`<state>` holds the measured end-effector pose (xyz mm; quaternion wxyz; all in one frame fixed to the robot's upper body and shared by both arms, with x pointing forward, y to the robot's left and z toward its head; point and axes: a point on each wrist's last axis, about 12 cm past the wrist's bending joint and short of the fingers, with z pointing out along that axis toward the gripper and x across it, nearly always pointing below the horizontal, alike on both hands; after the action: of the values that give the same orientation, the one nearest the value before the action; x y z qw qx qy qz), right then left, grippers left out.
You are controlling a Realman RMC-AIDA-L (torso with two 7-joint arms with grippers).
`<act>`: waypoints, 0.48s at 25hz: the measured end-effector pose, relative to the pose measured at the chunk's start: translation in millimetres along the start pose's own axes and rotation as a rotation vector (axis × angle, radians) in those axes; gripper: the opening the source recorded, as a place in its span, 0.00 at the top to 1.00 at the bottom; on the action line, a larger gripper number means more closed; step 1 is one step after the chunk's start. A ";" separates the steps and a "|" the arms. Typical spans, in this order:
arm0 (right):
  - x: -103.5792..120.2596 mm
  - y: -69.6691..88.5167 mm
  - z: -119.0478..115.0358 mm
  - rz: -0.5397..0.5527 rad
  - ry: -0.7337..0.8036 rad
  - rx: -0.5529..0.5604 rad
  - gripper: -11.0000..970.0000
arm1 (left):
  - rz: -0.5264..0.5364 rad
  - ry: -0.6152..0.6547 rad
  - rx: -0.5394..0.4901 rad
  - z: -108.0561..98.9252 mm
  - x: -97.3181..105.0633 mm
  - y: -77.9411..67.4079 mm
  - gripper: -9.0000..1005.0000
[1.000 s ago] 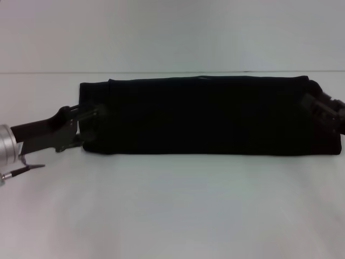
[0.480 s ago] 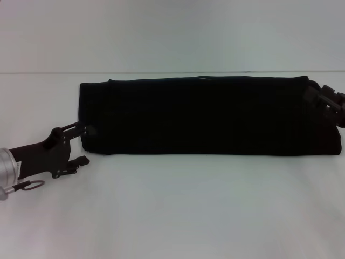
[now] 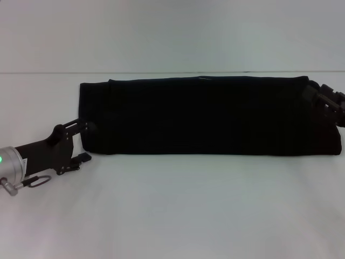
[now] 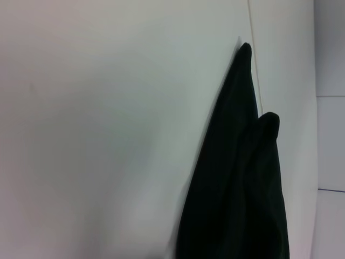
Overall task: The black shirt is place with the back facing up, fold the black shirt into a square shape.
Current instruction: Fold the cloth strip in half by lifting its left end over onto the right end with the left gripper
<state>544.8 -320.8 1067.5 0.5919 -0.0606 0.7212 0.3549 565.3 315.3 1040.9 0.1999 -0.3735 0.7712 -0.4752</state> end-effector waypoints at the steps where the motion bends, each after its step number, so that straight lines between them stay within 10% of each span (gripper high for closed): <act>1: 0.4 0.0 -0.1 0.002 0.001 0.001 0.27 | 0.001 -0.002 -0.002 0.7 -0.2 -0.3 0.13; 12: 1.8 -0.2 -1.0 0.011 0.001 0.004 0.27 | 0.009 0.000 -0.021 11.6 0.9 -5.4 0.13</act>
<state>543.6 -321.0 1065.9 0.5897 -0.0559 0.7225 0.3566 574.5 306.4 1040.3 0.1980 -0.3721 0.7779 -0.4661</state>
